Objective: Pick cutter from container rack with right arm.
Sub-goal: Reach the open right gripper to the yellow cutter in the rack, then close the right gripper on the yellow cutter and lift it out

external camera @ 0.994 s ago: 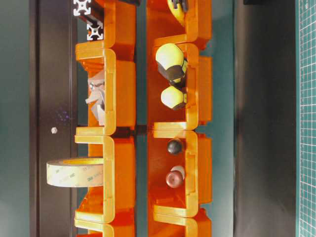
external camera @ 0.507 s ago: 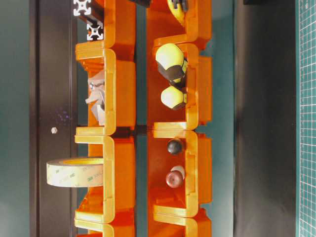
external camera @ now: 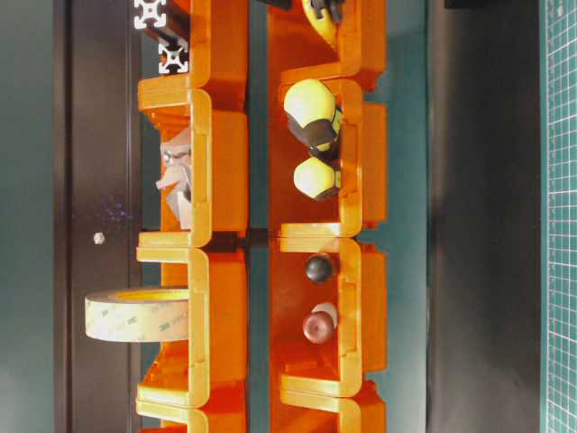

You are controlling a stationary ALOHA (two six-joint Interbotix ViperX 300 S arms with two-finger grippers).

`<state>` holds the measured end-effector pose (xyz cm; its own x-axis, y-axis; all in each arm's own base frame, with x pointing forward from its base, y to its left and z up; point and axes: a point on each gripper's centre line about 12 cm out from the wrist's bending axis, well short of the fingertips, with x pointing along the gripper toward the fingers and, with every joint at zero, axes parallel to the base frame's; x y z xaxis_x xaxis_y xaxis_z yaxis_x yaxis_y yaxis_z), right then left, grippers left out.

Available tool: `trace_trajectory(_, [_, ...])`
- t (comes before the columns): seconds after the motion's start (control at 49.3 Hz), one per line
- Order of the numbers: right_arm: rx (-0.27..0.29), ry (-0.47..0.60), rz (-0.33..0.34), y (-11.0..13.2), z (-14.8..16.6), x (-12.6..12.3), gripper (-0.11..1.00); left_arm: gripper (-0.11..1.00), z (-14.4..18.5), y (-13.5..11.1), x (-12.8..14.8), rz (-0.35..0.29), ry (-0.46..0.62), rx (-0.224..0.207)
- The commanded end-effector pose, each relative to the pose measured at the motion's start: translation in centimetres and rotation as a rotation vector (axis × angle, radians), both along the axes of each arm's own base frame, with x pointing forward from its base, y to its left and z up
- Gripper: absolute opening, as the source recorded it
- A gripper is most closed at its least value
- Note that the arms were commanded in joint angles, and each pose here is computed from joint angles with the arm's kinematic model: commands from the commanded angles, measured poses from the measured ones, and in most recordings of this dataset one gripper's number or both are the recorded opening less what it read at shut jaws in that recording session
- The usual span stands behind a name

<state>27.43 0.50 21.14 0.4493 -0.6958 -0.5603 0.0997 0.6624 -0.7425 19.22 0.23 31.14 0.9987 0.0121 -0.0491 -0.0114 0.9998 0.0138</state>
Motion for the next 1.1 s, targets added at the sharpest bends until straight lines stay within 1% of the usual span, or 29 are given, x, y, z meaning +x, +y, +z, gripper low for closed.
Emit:
trace_trajectory(0.0, [0.033,-0.029,0.010,0.2,0.2,0.2,0.49,0.00,0.4,0.0,0.1,0.001,-0.011,0.002])
trace_trajectory(0.081, [0.059,-0.044,0.013,0.4,0.0,0.3,0.35,0.00,0.4,0.0,0.1,0.001,-0.011,0.002])
trace_trajectory(0.122, [0.067,-0.052,0.014,0.6,0.1,0.4,0.30,0.00,0.4,0.1,0.1,0.003,-0.011,0.002])
trace_trajectory(0.244, [0.073,-0.061,0.020,0.9,0.1,0.4,0.30,0.00,0.4,0.0,0.1,0.001,-0.012,0.000])
trace_trajectory(0.467, [0.057,-0.068,0.028,1.6,0.9,0.6,0.30,0.00,0.4,0.0,0.1,0.001,-0.012,0.000])
trace_trajectory(0.731, [0.017,-0.103,0.042,3.4,3.8,0.6,0.28,0.00,0.4,0.0,0.1,0.001,-0.009,0.000])
trace_trajectory(0.974, [0.026,-0.163,0.053,5.0,6.5,0.3,0.26,0.00,0.2,0.0,0.1,0.001,-0.006,0.000])
trace_trajectory(1.075, [0.040,-0.193,0.064,5.7,7.7,0.2,0.26,0.00,0.2,0.0,0.0,0.001,-0.009,0.000])
